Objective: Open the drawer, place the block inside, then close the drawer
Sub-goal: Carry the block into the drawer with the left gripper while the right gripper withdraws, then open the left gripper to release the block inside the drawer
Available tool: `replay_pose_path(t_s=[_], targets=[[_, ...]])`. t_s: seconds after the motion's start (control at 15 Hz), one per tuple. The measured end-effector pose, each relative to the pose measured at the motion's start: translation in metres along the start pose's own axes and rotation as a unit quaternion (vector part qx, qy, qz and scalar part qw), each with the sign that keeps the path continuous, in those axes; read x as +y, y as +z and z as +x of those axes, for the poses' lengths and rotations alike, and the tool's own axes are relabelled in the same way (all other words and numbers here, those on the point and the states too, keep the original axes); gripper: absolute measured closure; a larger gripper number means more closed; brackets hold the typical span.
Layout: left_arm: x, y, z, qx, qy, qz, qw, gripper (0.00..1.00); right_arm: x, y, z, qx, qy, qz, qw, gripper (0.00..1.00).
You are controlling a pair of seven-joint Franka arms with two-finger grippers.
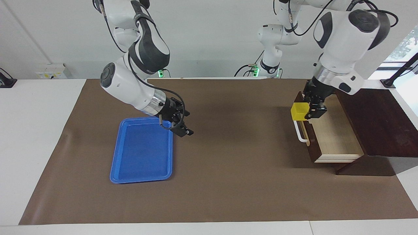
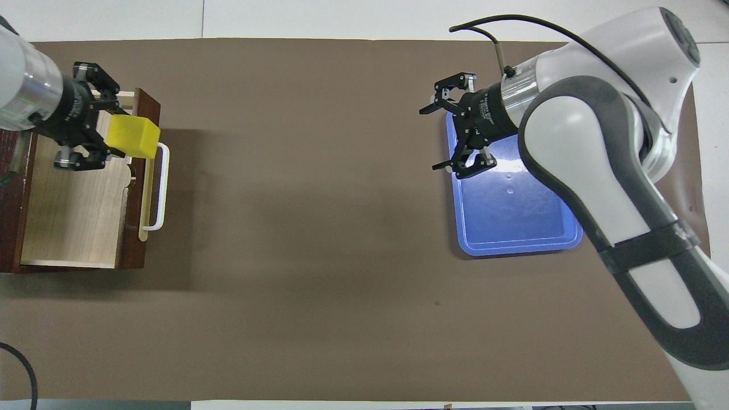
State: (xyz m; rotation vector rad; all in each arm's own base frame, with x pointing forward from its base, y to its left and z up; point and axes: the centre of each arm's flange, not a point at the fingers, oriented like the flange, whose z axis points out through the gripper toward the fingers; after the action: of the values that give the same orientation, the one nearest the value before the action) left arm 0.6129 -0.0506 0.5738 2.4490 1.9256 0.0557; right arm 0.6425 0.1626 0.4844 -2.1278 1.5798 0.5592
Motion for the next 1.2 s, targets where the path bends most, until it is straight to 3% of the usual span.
replay_pose_path(t_s=[0.13, 0.33, 0.6, 0.73, 0.93, 1.07, 1.2], targets=[[-0.013, 0.023, 0.047, 0.005, 0.025, -0.013, 1.000, 0.44, 0.011, -0.021, 0.024, 0.022, -0.061, -0.024, 0.998, 0.00], [-0.032, 0.067, 0.065, 0.006, 0.039, -0.013, 0.999, 0.44, 0.029, -0.046, 0.039, 0.069, -0.192, -0.079, 0.976, 0.00], [-0.051, 0.109, 0.075, 0.002, 0.054, 0.000, 0.999, 0.43, 0.054, -0.091, 0.052, 0.115, -0.363, -0.147, 0.913, 0.00], [-0.052, 0.105, 0.074, 0.002, 0.057, -0.001, 0.998, 0.29, 0.065, -0.118, 0.058, 0.136, -0.438, -0.176, 0.871, 0.00], [-0.040, 0.072, 0.042, 0.000, 0.036, -0.006, 0.999, 0.00, 0.084, -0.159, 0.048, 0.165, -0.519, -0.211, 0.812, 0.00], [-0.027, 0.055, -0.006, -0.002, 0.022, -0.010, 1.000, 0.00, 0.101, -0.185, 0.028, 0.178, -0.550, -0.227, 0.783, 0.00], [-0.020, 0.057, -0.056, -0.004, 0.003, -0.009, 1.000, 0.00, 0.115, -0.203, 0.012, 0.182, -0.567, -0.235, 0.768, 0.00]])
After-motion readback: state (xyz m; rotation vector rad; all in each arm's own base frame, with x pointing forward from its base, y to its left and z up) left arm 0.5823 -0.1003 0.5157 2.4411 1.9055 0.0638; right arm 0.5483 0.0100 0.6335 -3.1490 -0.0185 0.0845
